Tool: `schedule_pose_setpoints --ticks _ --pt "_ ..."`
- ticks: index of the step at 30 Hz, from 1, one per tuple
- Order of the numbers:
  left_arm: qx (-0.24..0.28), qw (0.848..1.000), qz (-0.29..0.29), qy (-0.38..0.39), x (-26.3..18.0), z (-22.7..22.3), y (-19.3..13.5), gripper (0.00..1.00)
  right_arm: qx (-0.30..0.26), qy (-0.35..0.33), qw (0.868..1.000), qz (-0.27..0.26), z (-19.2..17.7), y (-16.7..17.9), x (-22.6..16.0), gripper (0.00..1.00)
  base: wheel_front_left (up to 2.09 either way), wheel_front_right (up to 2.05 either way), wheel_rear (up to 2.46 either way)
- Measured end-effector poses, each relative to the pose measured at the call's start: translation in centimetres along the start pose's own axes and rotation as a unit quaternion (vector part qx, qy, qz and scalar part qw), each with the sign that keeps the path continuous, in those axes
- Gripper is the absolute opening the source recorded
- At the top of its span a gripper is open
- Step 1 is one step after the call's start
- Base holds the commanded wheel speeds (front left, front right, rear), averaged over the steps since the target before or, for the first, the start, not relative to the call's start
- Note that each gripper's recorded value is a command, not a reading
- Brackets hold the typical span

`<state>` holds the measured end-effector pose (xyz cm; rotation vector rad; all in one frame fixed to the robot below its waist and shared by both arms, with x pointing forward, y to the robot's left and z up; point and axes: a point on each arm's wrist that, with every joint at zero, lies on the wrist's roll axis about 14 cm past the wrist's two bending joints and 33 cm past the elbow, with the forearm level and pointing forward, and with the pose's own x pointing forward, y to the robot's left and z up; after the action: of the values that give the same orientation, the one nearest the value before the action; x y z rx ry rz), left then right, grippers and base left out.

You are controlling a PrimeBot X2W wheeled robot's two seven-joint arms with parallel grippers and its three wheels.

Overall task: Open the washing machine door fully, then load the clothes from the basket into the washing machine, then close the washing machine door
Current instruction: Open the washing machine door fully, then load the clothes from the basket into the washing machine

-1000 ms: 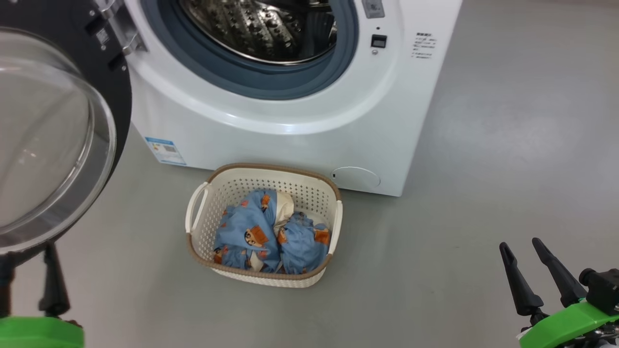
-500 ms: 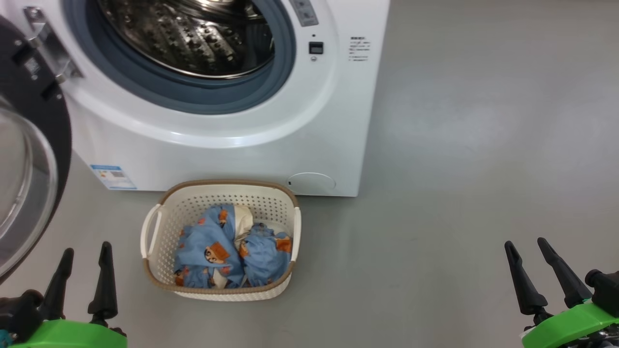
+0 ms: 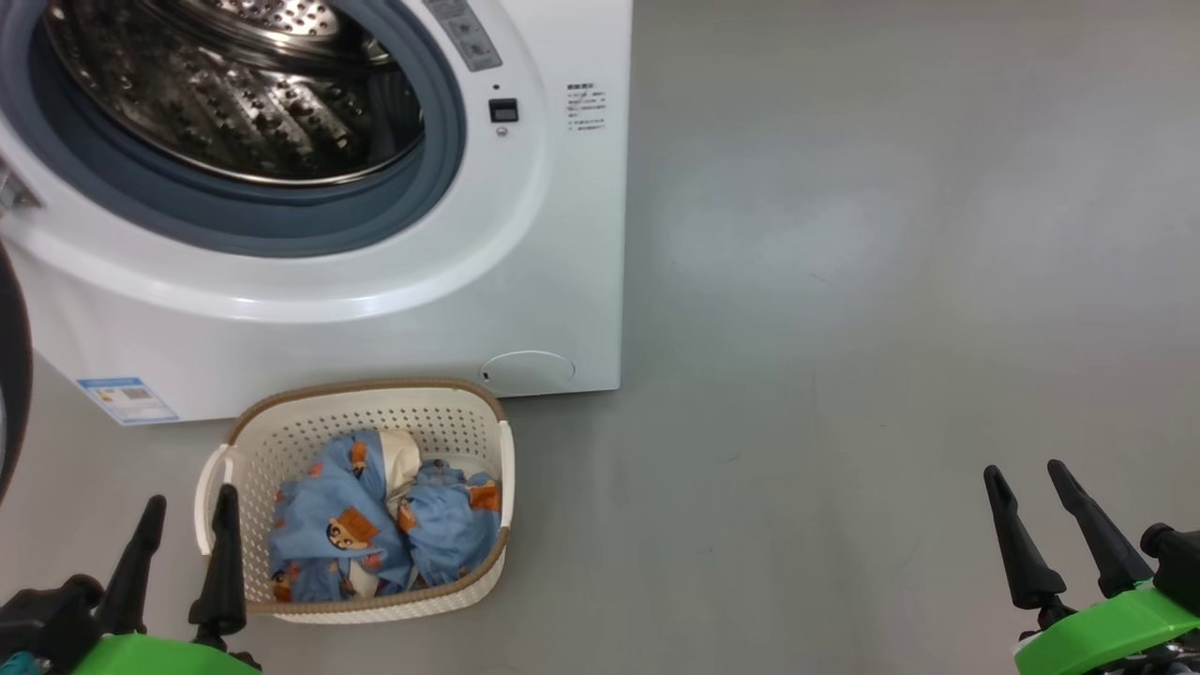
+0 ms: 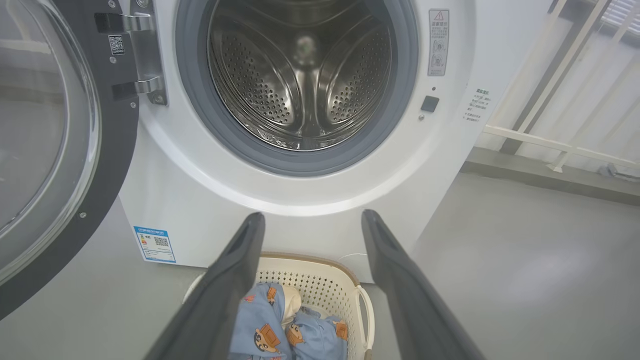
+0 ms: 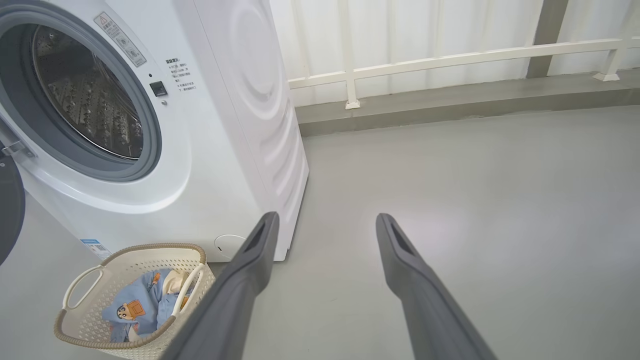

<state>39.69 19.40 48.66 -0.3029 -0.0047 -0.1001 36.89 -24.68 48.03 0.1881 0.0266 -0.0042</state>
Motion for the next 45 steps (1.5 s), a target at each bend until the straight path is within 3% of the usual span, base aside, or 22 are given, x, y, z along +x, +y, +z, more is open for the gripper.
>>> schedule_pose_setpoints --ticks 9,26,45 --pt "-0.007 1.000 -0.017 0.003 0.4 -0.3 -1.2 1.00 0.003 -0.003 1.000 -0.020 0.1 -1.1 -1.2 1.00 0.00 0.00 0.00" --pt "-0.038 0.999 -0.004 0.009 0.1 -0.7 -0.5 1.00 0.005 0.003 1.000 -0.015 -0.3 -0.7 -0.6 1.00 0.01 -0.05 0.04" --pt "-0.032 0.999 -0.007 0.027 0.4 -1.5 0.2 1.00 0.009 0.016 1.000 -0.012 -1.3 -0.3 -0.1 1.00 0.45 -1.48 1.03"
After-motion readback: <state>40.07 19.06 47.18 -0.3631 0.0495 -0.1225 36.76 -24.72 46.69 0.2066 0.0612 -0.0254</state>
